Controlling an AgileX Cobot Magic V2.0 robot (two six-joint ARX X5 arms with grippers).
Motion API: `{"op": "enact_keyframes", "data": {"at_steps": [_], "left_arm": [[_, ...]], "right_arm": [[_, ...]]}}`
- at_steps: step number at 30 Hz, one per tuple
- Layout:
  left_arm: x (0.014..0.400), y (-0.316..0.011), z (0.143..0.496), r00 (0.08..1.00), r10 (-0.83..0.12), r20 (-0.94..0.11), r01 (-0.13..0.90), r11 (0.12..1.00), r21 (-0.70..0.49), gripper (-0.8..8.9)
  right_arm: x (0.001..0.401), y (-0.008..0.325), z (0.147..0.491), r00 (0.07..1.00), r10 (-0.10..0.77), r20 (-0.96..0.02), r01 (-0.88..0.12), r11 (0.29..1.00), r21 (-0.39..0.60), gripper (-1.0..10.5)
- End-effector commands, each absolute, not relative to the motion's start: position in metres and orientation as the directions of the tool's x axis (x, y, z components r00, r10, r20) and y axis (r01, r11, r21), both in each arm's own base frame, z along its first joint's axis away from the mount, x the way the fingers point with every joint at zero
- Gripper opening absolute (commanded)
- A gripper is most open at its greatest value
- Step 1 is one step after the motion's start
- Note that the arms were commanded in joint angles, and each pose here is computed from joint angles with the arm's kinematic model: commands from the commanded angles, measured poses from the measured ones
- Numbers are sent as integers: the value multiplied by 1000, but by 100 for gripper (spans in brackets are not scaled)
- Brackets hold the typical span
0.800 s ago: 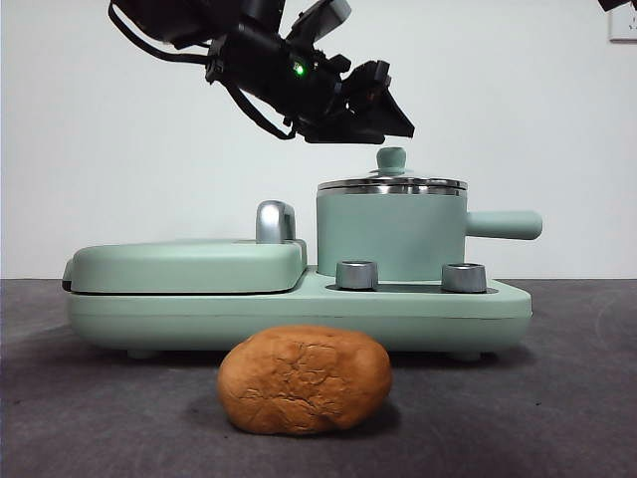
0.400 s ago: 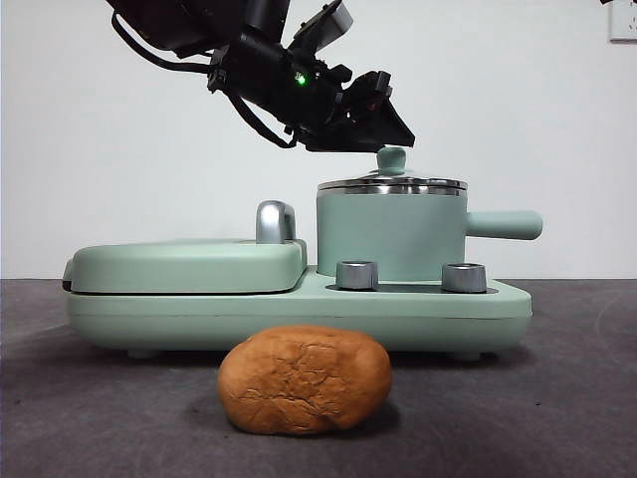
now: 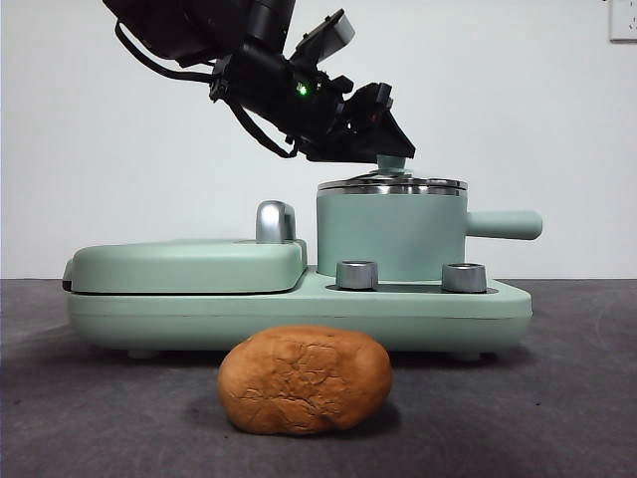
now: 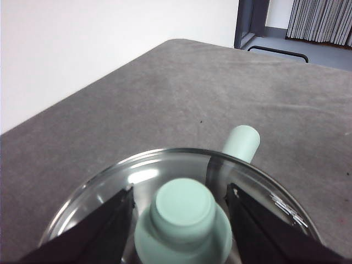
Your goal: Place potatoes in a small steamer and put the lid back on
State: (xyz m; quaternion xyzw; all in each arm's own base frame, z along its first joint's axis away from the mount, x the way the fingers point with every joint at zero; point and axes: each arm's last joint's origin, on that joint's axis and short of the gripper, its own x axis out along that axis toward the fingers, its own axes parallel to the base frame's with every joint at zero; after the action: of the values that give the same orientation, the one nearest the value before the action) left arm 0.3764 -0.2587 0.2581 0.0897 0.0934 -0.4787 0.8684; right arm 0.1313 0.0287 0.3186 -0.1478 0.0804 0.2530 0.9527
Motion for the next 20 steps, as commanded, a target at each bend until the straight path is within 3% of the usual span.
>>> {"op": "enact_keyframes", "data": {"at_steps": [1, 4, 10, 20], "left_arm": [[382, -264, 253, 522, -816, -247, 849, 524, 66, 272], [382, -265, 252, 522, -816, -248, 849, 524, 65, 250], [382, -265, 253, 523, -817, -244, 849, 524, 68, 12], [384, -265, 261, 529, -820, -218, 847, 525, 83, 14]], "right_arm": [[131, 29, 324, 863, 461, -207, -501, 835, -229, 267], [131, 29, 324, 863, 461, -207, -500, 838, -219, 267], [131, 29, 324, 863, 461, -207, -500, 839, -215, 267], [131, 29, 324, 863, 461, -207, -500, 839, -216, 267]]}}
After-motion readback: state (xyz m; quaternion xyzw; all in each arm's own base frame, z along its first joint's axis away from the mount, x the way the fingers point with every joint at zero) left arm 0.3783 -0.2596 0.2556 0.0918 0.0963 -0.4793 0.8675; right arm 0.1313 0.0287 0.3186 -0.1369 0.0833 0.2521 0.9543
